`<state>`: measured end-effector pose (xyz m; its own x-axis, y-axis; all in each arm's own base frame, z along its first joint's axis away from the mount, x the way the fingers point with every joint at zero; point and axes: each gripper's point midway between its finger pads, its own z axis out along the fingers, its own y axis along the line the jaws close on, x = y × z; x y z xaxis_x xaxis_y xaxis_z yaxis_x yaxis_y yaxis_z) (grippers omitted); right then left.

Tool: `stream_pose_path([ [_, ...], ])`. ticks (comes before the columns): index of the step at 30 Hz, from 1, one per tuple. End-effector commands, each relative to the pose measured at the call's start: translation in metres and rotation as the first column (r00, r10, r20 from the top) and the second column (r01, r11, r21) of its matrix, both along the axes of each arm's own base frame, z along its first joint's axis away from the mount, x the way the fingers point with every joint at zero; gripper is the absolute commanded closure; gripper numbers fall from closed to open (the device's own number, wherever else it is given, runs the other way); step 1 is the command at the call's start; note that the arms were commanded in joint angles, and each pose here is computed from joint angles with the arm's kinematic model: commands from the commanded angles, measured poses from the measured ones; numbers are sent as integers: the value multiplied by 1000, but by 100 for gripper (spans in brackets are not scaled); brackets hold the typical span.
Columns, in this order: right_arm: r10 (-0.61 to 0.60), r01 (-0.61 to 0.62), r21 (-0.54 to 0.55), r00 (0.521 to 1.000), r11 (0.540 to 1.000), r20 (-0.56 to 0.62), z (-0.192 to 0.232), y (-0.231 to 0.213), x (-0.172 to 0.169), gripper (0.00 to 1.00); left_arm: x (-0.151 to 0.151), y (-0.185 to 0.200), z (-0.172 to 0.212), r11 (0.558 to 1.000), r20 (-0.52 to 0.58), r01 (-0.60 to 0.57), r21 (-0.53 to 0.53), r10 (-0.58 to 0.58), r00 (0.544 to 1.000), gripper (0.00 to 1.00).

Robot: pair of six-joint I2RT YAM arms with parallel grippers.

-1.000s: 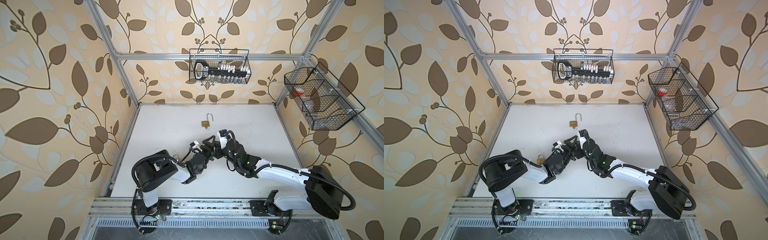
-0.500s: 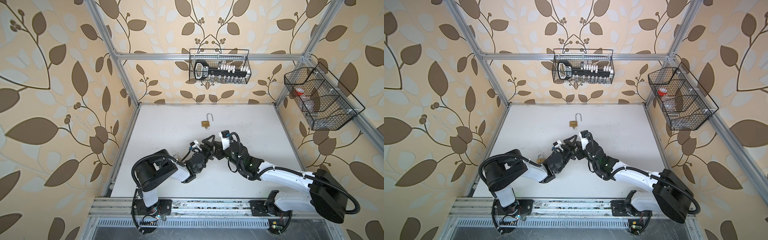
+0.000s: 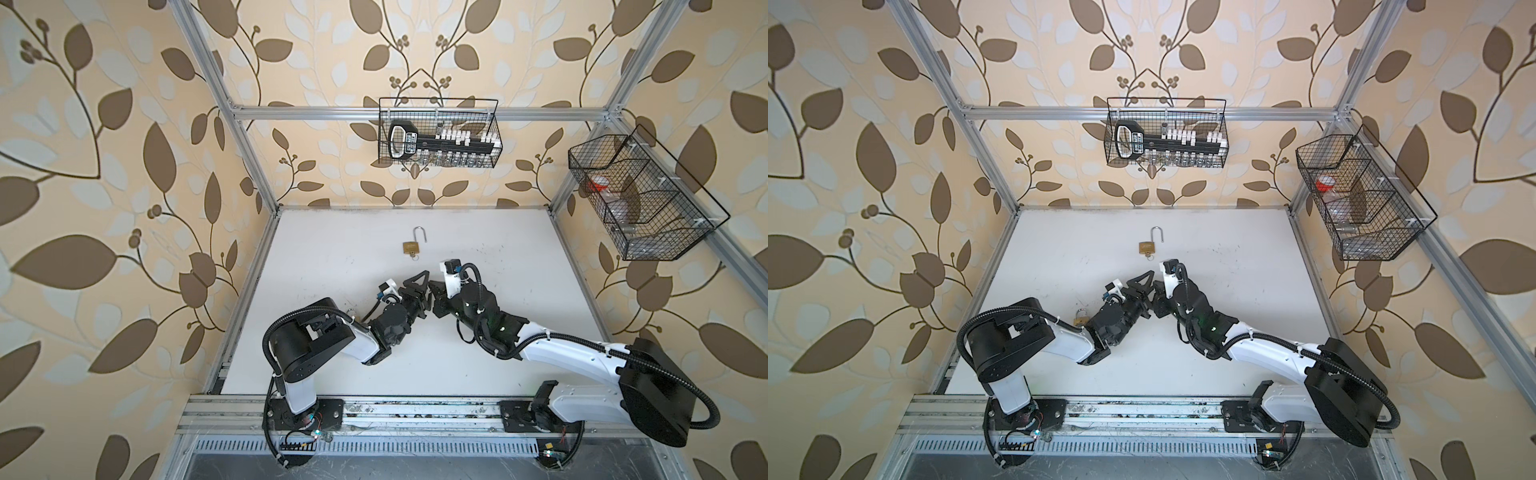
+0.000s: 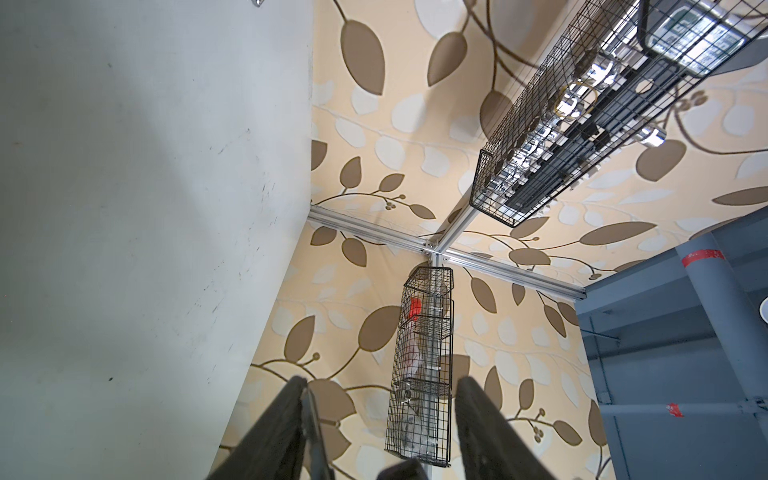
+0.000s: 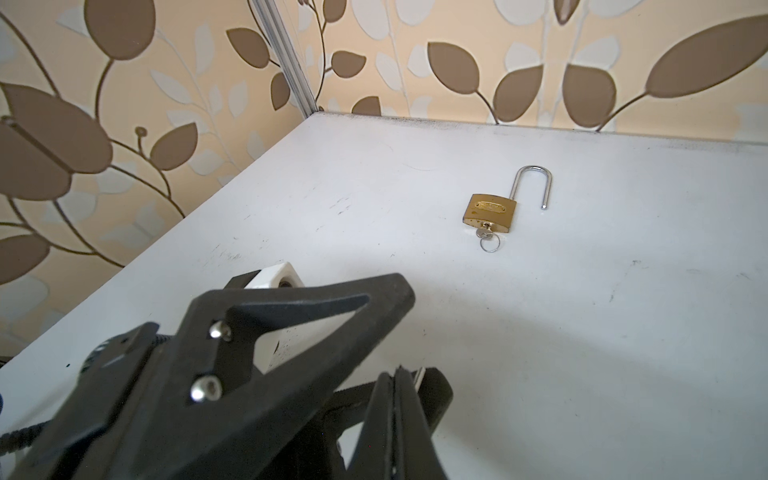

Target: Unlock with the key

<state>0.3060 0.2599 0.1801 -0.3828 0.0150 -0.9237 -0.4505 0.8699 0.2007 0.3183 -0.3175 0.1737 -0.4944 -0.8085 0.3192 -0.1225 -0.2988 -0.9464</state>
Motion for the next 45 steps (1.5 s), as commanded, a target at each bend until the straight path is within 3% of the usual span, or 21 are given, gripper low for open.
stream_pose_path([
  [1,-35,35,1,999,999,-2,-2,-9,0,100,2,4,29,997,54,-2,-83,6,999,45],
  [23,-81,81,19,997,997,0,0,-22,4,100,2,-5,28,997,61,30,-74,-26,998,75],
  [31,-85,85,21,996,996,4,1,-23,4,100,2,-14,27,997,76,63,-53,-59,995,100],
  [34,-92,92,27,996,995,10,3,-26,4,100,1,-14,25,997,83,66,-32,-63,995,100],
  [39,-129,128,44,991,991,24,8,-37,4,100,5,-7,33,993,176,70,94,-86,981,100],
  [40,-134,133,49,991,990,23,8,-39,4,99,6,-4,36,990,204,68,125,-93,975,100],
  [43,-154,153,74,988,986,19,8,-46,5,68,12,7,44,973,277,62,221,-124,953,100],
  [45,-164,162,82,986,983,17,7,-50,5,60,20,18,40,955,284,67,287,-152,947,100],
])
